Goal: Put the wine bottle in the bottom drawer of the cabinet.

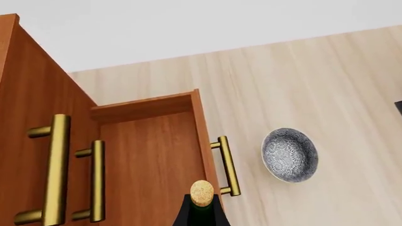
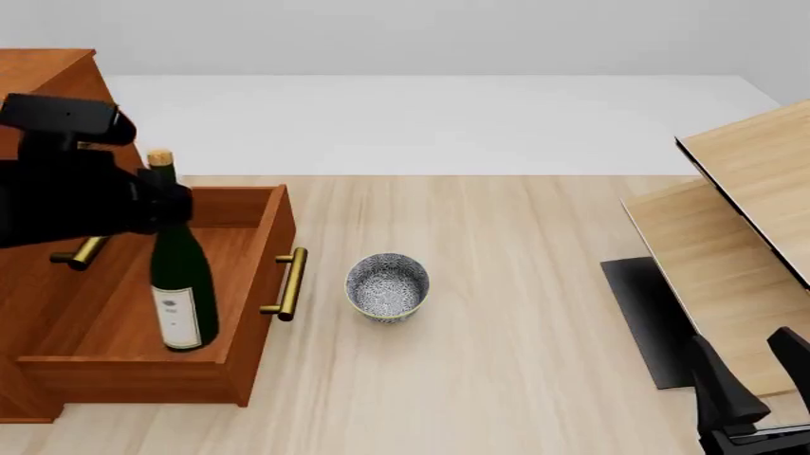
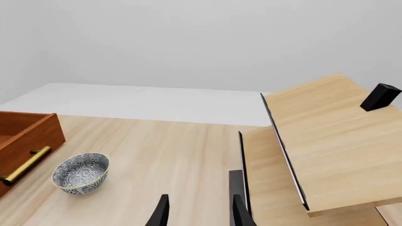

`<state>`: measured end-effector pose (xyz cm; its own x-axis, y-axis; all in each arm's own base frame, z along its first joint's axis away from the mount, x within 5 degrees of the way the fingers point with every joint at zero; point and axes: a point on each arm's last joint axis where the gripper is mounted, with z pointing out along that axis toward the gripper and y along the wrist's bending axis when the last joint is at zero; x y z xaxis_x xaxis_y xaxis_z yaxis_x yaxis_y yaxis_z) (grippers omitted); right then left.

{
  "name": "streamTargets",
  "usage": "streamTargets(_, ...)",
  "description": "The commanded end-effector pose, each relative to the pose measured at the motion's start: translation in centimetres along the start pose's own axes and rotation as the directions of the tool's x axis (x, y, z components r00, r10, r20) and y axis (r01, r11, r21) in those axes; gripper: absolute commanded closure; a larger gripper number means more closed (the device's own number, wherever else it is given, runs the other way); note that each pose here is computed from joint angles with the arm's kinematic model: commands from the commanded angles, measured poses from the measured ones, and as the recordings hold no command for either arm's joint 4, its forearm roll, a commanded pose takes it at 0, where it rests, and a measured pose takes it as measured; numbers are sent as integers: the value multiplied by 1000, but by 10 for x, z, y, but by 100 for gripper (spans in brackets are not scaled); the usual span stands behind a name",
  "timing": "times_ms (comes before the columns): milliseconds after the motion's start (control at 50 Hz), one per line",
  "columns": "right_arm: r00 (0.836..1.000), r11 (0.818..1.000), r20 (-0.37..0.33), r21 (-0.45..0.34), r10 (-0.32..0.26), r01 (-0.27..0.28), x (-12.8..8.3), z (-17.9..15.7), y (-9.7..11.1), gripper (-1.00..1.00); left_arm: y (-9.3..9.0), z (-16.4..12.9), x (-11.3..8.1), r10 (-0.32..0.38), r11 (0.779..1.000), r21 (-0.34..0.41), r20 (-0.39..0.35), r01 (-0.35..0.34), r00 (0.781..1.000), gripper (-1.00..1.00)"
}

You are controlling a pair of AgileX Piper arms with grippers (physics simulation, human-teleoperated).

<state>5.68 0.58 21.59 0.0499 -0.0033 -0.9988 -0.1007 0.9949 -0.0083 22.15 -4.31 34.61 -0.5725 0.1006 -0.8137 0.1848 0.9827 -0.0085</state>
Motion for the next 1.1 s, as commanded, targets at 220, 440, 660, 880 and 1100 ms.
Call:
streamTargets(220,1000,1000,0,3,-2,2,0,0,0,-100,5,23,11,1,1000,-18,-4,-1,1000,100)
streamTargets(440,1000,1000,-2,4,-4,4,0,0,0,-100,8,30,18,4,1000,-27,-16,-4,1000,100)
streamTargets(660,1000,1000,-2,4,-5,5,0,-1,0,-100,7,33,22,-2,1000,-23,-22,1,1000,100)
streamTargets(880,1000,1000,-2,4,-7,7,0,-1,0,-100,9,37,28,-36,999,-29,-37,35,999,100)
streamTargets(1100,1000,1000,-3,4,-6,6,1,0,0,-100,7,45,33,-50,999,-24,-64,49,997,100)
